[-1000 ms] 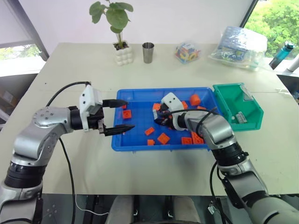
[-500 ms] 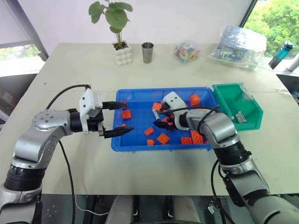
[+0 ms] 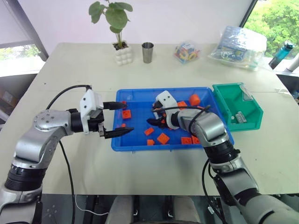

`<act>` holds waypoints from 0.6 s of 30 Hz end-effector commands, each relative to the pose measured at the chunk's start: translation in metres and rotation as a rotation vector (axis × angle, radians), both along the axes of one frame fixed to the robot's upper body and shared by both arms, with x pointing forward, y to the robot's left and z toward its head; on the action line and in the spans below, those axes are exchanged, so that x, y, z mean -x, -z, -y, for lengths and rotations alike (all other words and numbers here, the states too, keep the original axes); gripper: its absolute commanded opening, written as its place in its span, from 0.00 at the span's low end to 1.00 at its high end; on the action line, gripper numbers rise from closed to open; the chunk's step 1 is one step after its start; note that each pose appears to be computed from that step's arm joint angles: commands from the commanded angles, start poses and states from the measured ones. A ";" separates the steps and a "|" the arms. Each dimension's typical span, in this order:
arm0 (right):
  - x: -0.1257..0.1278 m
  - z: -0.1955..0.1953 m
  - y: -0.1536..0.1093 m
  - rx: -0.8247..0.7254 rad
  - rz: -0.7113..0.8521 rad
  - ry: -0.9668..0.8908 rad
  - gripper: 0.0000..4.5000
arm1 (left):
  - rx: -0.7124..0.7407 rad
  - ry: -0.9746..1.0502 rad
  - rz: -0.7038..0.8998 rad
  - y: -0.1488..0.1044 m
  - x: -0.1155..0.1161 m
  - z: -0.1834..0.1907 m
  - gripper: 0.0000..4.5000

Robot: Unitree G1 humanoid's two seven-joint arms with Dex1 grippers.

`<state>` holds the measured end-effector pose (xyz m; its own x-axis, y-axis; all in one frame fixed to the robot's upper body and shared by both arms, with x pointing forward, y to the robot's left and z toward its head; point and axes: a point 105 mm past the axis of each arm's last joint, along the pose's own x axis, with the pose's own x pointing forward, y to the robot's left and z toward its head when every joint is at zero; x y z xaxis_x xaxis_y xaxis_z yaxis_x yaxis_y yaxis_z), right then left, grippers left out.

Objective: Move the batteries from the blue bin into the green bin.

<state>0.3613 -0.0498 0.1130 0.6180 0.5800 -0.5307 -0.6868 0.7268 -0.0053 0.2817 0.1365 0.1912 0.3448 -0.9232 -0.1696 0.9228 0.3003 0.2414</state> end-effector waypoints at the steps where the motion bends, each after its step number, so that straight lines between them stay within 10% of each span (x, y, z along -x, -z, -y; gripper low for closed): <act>1: 0.002 0.001 -0.002 0.002 0.024 -0.014 0.26 | 0.000 0.020 0.048 -0.010 0.003 0.002 1.00; 4: 0.003 0.002 -0.009 -0.015 0.043 -0.022 0.02 | 0.001 0.022 0.048 -0.010 0.003 0.003 1.00; 10: 0.008 0.033 -0.080 -0.114 0.205 -0.007 0.02 | 0.003 0.033 0.047 -0.011 0.001 0.005 1.00; 18: 0.011 0.177 -0.124 0.015 0.321 0.379 0.02 | 0.008 0.051 0.045 -0.009 -0.003 0.009 1.00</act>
